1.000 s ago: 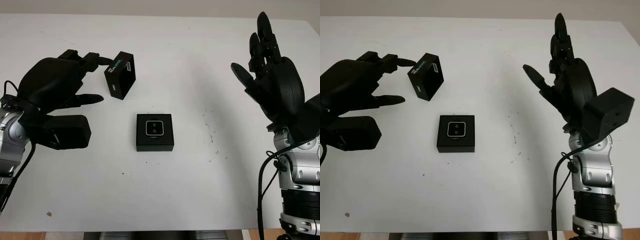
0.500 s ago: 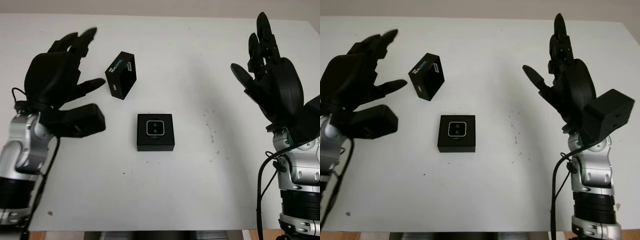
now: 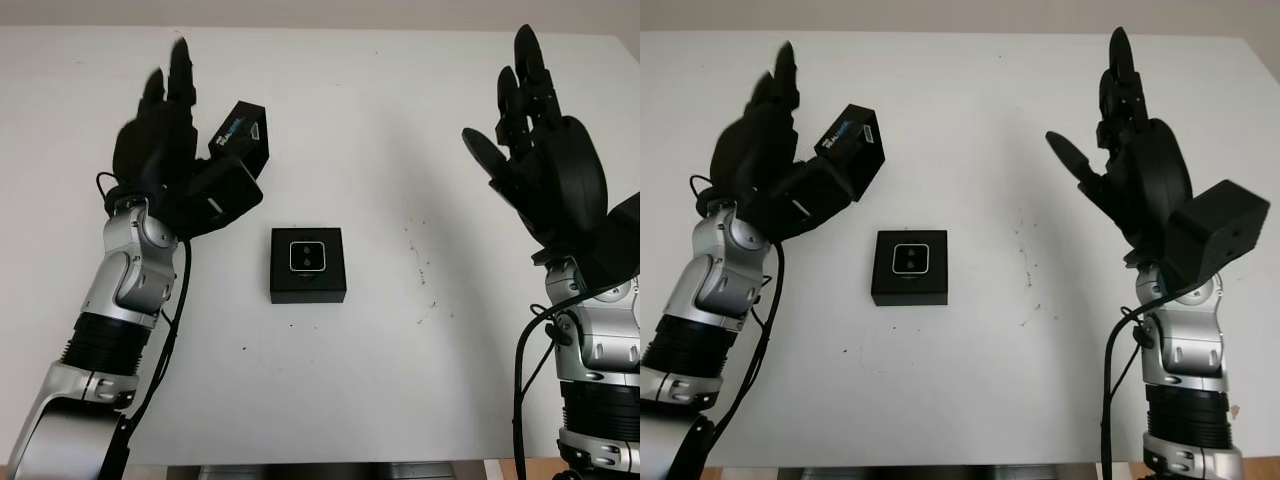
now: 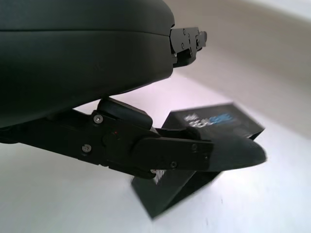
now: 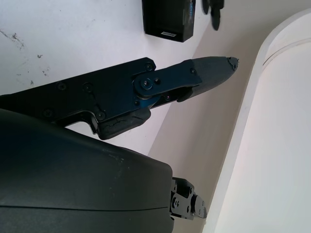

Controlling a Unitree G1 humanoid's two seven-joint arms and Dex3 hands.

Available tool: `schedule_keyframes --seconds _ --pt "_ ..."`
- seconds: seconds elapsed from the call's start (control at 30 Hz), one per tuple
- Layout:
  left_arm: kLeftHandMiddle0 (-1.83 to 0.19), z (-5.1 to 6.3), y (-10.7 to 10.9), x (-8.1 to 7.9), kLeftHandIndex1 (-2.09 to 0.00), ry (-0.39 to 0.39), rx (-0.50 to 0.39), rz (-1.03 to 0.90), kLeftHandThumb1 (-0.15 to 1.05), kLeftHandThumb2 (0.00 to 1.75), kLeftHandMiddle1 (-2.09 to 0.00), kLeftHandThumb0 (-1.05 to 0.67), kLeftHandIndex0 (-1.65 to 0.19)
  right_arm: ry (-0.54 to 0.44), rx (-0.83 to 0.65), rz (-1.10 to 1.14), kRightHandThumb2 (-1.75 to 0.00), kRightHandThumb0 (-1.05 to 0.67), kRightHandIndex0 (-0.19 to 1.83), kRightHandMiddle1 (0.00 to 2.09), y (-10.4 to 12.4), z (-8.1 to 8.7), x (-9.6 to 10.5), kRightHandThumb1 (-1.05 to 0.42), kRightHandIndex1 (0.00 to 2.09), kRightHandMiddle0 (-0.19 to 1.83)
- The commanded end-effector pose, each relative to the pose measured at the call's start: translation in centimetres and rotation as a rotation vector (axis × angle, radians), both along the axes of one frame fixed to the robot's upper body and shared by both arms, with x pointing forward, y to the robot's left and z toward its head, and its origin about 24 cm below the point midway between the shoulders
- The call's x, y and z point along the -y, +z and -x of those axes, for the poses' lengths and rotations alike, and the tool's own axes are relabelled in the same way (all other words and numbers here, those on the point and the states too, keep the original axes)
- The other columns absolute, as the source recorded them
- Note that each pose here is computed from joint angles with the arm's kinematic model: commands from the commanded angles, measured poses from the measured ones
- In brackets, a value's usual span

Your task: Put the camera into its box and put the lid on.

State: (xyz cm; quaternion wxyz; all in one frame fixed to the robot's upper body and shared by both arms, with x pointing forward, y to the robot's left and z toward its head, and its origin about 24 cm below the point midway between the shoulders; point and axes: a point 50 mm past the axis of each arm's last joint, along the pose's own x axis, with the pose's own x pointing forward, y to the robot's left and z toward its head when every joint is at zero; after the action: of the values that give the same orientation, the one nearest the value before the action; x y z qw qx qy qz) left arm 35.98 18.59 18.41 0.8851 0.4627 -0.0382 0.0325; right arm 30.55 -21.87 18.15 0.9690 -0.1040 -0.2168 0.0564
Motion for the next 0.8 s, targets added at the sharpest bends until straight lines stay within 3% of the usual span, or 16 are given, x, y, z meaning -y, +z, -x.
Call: schedule_keyframes --seconds 0.0,0.13,0.37,0.4,0.43,0.47,0.5,0.53,0.63,0.73,0.77 --pt "0.19 0.0 0.7 0.2 0.0 -0.058 -0.025 0.047 1.05 0.33 0.0 -1.04 0.19 -0.011 0.013 0.01 -0.11 -0.75 -0.19 0.02 0.1 0.3 0.2 -1.05 0.0 -0.19" --pt "0.19 0.0 0.9 0.3 0.0 -0.108 -0.077 0.024 1.05 0.38 0.0 -1.05 0.19 -0.007 0.014 0.016 -0.12 -0.73 -0.19 0.03 0.1 0.3 0.1 -1.05 0.0 -0.19" --pt "0.16 -0.6 1.0 1.0 0.0 -0.021 -0.072 -0.127 1.05 0.39 -0.03 -1.05 0.19 -0.005 0.017 0.024 -0.11 -0.73 -0.19 0.02 0.2 0.2 0.1 -1.05 0.0 -0.19" --pt "0.08 -0.7 0.9 1.1 0.0 -0.014 -0.071 -0.142 1.05 0.38 -0.07 -1.04 0.19 -0.006 0.017 0.025 -0.11 -0.73 -0.19 0.02 0.2 0.2 0.1 -1.05 0.0 -0.19" --pt "-0.01 -0.8 0.9 1.2 -0.02 -0.008 -0.067 -0.162 1.05 0.38 -0.2 -1.03 0.17 -0.006 0.017 0.02 -0.11 -0.73 -0.19 0.02 0.2 0.2 0.1 -1.05 0.0 -0.18" --pt "0.03 -0.9 0.9 1.3 -0.04 -0.007 -0.061 -0.189 1.05 0.38 -0.59 -1.02 0.11 -0.011 0.019 0.023 -0.1 -0.73 -0.19 0.03 0.2 0.2 0.1 -1.05 0.0 -0.18" --pt "0.03 -0.9 0.9 1.3 -0.07 -0.007 -0.056 -0.207 1.05 0.4 -0.77 -1.01 0.05 -0.012 0.02 0.025 -0.1 -0.73 -0.19 0.03 0.3 0.3 0.1 -1.05 0.0 -0.18" --pt "-0.02 -1.0 0.8 1.4 -0.1 -0.011 -0.053 -0.22 1.05 0.41 -0.8 -0.99 -0.02 -0.015 0.019 0.025 -0.1 -0.74 -0.19 0.03 0.3 0.3 0.1 -1.05 0.0 -0.18" --pt "-0.16 -1.0 0.8 1.6 -0.09 -0.024 -0.048 -0.23 1.05 0.43 -0.54 -0.97 -0.08 -0.021 0.021 0.031 -0.1 -0.74 -0.19 0.03 0.3 0.3 0.1 -1.05 0.0 -0.18" --pt "-0.06 -1.0 1.1 1.8 -0.05 -0.046 -0.046 -0.227 1.05 0.45 -0.67 -0.95 0.0 -0.027 0.017 0.034 -0.1 -0.74 -0.19 0.03 0.3 0.3 0.1 -1.05 0.0 -0.18" --pt "-0.05 -1.0 1.3 1.8 -0.04 -0.06 -0.05 -0.214 1.05 0.47 -0.61 -0.96 0.05 -0.028 0.017 0.034 -0.1 -0.73 -0.19 0.04 0.3 0.3 0.1 -1.05 0.0 -0.18"
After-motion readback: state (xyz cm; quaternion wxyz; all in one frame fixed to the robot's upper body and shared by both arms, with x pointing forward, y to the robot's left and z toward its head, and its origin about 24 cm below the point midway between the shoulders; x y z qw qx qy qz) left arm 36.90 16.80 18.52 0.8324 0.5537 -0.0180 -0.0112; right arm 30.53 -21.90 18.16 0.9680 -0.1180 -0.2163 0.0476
